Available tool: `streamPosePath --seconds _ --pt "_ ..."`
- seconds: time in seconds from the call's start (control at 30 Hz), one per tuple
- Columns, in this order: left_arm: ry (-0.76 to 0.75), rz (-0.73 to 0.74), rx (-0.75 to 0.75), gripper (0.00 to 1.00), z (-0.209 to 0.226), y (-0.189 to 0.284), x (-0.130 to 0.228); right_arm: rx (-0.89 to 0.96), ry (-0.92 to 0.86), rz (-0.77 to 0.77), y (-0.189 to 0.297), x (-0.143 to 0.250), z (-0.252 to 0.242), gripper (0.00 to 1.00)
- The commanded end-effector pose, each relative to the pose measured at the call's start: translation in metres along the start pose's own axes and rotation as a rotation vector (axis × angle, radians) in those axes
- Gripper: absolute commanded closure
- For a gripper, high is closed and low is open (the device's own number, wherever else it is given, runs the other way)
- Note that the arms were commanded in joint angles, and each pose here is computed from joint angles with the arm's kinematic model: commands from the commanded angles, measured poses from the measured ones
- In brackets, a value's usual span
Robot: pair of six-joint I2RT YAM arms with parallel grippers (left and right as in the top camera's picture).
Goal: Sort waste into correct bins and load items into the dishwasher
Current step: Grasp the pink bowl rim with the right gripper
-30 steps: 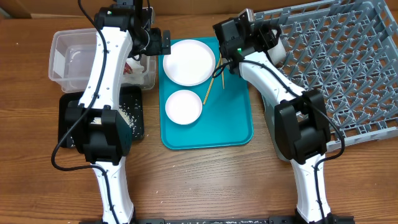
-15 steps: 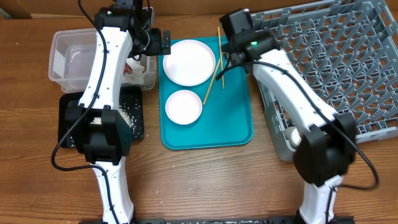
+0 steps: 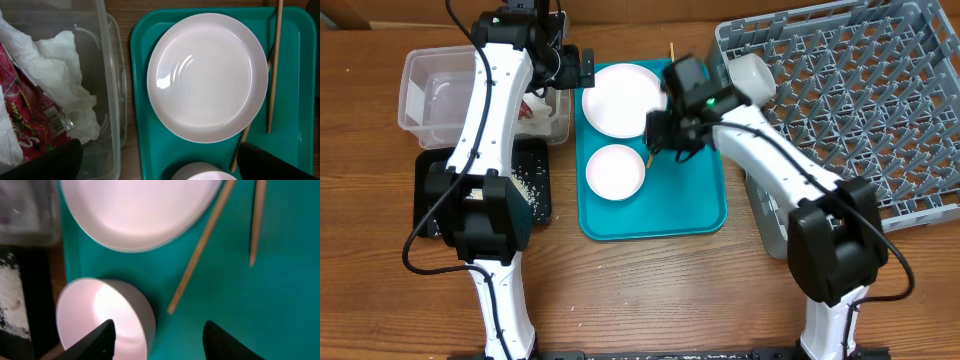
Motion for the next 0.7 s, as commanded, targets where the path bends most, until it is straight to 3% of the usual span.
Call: streamPosePath --seconds 0.0,0.23,0.33,0.4,0.5,0.67 --pt "-0.006 -0.034 0.016 0.0 -0.006 0.01 -0.005 -0.018 -0.119 0.022 -0.007 0.009 0.003 0.48" --pt "-0.006 -0.034 0.016 0.0 -0.006 0.01 -0.005 -0.01 -0.17 0.047 -0.032 0.026 0.001 0.59" --pt "-0.006 -0.034 0.016 0.0 -0.006 0.01 -0.005 0.011 -0.187 0.074 -0.042 0.033 -0.002 0.72" --pt "-0.006 -0.034 0.016 0.0 -0.006 0.01 -0.005 0.015 -0.183 0.08 -0.045 0.035 -0.001 0.75" --pt "-0.006 -0.034 0.016 0.0 -0.006 0.01 -0.005 0.011 -0.182 0.076 -0.044 0.034 -0.001 0.96" --pt "-0.006 -0.034 0.016 0.0 -0.006 0.01 -0.005 -0.008 -0.202 0.035 -0.022 0.017 -0.004 0.96"
Point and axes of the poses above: each gripper's point midway between its finger pads, its own y axis back along the fingers, its own z axis along the line the jaws close on, x = y × z, the point moved 8 cm from there along y, back along the fingers, and after that the axes turned 5 degrees about -y, right-handed, at the moved point
